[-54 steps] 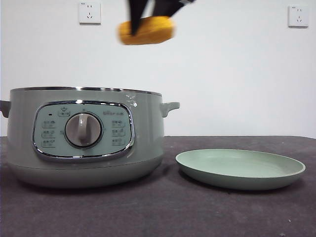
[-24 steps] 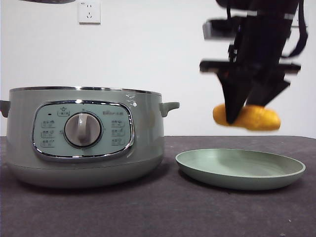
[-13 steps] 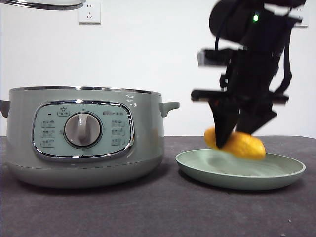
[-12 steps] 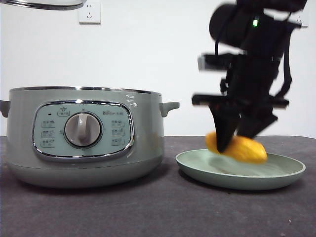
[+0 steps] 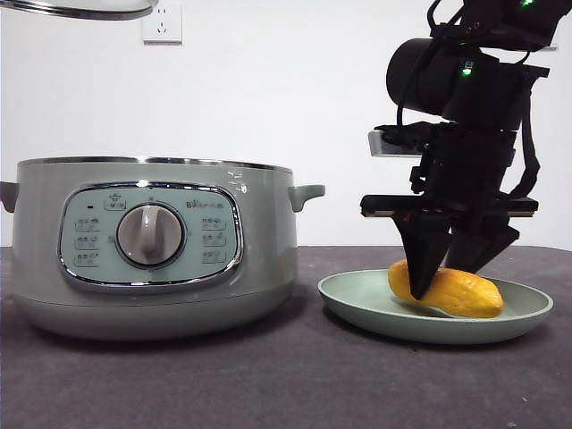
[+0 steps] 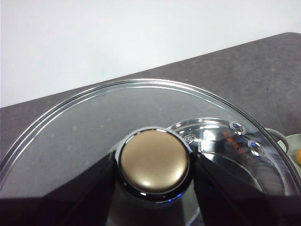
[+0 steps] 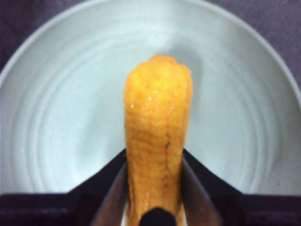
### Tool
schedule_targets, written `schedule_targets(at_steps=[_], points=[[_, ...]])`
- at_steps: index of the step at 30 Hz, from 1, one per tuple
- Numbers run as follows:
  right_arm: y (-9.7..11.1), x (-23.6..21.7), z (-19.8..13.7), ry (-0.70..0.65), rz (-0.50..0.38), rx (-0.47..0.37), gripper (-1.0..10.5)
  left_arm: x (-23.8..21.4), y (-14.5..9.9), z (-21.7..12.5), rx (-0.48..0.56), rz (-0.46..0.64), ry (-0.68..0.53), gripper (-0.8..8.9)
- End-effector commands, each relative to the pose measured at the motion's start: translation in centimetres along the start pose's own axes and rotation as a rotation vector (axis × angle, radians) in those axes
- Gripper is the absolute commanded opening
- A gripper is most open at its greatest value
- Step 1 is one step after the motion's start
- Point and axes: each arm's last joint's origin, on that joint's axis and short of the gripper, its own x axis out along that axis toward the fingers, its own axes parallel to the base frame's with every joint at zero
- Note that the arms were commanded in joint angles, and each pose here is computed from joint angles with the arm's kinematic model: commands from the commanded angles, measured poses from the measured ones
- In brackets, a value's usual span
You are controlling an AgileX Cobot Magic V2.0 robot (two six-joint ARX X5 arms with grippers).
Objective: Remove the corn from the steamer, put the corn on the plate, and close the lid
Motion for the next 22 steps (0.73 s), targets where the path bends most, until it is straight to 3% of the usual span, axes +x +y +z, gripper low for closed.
schedule_targets(at_steps=[1,10,22], points=[[-0.1,0.2,-0.3,0.016,-0.004,0.022,4.8,0.0,0.0,0.8,-0.013,-0.008,-0.056,-0.09],[-0.4,-4.0,-0.1,-0.082,0.007,0.033,4.7,3.1,-1.0,1.0,-0.050,-0.107,-0.013,-0.09],[-1.6,-11.9,-1.6,-0.263,0.012,0.050,4.7,10.5,-3.6,0.1,-0.055,-0.225,0.109,-0.09]])
